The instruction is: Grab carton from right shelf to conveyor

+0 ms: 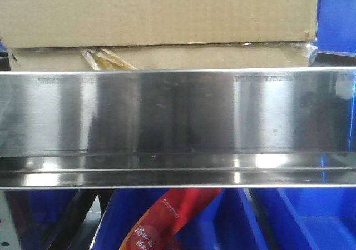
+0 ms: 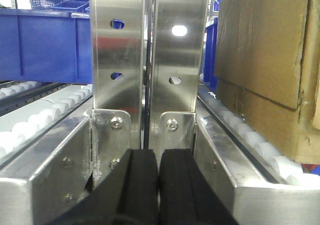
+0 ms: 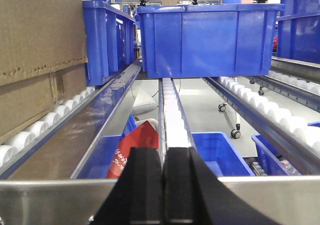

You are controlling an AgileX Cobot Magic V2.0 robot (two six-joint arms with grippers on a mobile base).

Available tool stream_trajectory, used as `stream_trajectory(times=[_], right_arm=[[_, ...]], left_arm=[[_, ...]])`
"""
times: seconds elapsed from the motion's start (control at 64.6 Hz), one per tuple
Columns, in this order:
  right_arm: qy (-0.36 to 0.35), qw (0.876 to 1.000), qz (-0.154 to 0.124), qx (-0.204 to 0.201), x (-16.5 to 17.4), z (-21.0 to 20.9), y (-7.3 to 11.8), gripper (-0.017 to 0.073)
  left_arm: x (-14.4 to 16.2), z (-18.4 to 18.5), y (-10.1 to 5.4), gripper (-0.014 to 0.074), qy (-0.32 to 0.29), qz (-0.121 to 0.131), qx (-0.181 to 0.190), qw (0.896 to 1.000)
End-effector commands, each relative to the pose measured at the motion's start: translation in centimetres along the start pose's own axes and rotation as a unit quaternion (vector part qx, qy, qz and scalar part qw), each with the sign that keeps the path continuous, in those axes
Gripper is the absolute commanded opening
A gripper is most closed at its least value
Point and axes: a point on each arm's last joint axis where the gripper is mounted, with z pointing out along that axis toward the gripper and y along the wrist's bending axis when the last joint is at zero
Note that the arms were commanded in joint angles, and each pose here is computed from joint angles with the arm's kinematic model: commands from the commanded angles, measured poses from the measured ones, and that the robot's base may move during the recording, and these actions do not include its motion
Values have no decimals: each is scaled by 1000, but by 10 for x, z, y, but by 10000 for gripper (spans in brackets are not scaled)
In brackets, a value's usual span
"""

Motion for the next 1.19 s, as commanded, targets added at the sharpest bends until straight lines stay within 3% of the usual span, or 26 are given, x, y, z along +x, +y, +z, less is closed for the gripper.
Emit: stream_trajectory(times=[0.0, 0.681, 0.867, 1.069, 1.177], right_arm=[[-12, 1000, -3, 1, -2, 0, 0, -69], [-33, 999, -3, 2, -6, -1, 0, -69], [-65, 998, 14, 3, -13, -1, -1, -69], [-71, 997, 11, -13, -71, -20, 6, -51], [-85, 996, 15, -21, -106, -30, 10, 118]], left_arm=[[-3, -1, 0, 0, -11, 3, 0, 1000], [-10, -1, -1, 0, -49, 0, 3, 999], [-20, -2, -1, 0, -103, -2, 7, 995], [-71, -16, -2, 57, -97, 3, 1, 995], [-101, -21, -2, 179, -72, 2, -3, 997]])
